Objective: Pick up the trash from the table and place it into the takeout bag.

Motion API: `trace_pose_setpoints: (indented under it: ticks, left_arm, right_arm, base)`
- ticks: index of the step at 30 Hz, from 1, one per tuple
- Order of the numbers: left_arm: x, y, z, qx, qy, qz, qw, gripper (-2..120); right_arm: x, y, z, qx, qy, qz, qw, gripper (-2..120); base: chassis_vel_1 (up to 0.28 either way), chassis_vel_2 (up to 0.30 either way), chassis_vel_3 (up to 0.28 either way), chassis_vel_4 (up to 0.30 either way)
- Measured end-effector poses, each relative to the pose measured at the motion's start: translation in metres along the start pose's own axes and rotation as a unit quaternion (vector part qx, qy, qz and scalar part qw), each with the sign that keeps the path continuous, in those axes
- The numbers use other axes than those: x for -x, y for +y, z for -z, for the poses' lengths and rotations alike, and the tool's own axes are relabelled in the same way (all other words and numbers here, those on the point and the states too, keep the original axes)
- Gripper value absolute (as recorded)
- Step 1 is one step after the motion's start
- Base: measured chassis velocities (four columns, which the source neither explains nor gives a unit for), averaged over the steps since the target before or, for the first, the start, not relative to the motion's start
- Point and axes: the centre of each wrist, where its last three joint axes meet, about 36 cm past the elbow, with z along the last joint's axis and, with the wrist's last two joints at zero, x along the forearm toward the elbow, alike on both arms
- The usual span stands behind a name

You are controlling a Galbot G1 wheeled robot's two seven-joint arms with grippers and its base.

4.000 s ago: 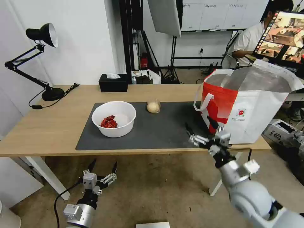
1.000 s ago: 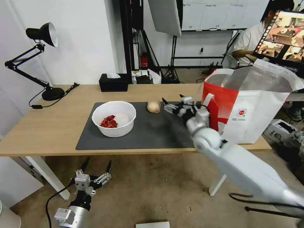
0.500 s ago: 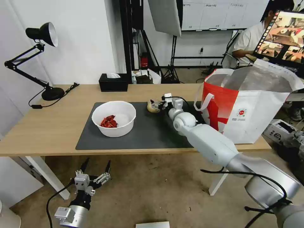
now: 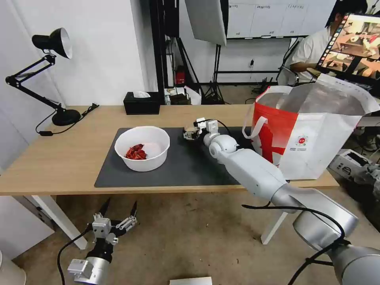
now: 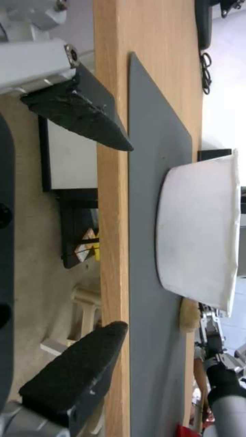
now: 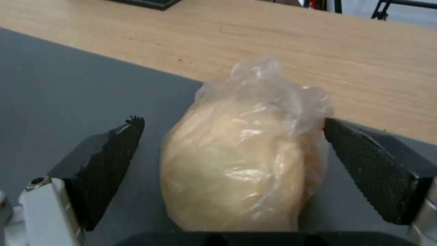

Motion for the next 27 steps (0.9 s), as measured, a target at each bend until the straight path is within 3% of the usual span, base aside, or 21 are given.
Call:
trace_pose_setpoints:
  ticks: [6, 9, 13, 22, 27]
  left_arm:
    - [0.000, 0.002, 0.001, 0.002, -0.001, 0.001, 1.0000, 100]
    - [-0.001, 0.005, 0.003, 0.008, -0.003, 0.003, 1.0000, 100]
    - [-0.001, 0.004, 0.003, 0.007, -0.003, 0.003, 1.0000, 100]
    - [0.000, 0.007, 0.004, 0.012, -0.007, 0.005, 0.9999, 100]
    - [0.001, 0.007, 0.005, 0.013, -0.010, 0.006, 0.9998, 100]
  right_arm:
    - [0.003, 0.005, 0.000, -0.008, 0.009, -0.003, 1.000, 88]
    - [0.003, 0.017, 0.002, 0.003, 0.020, -0.010, 1.000, 71]
    - [0.000, 0.023, 0.003, 0.007, 0.026, -0.017, 0.999, 56]
    - [-0.007, 0.021, 0.001, 0.011, 0.022, -0.032, 0.999, 27]
    - [-0.019, 0.017, -0.002, 0.002, -0.007, -0.032, 0.999, 10]
  base:
    - [0.000, 0.000, 0.000, 0.000]
    - [0.000, 0.000, 0.000, 0.000]
    - [0.000, 0.000, 0.000, 0.000]
    - [0.000, 0.000, 0.000, 0.000]
    - [0.000, 0.000, 0.000, 0.000]
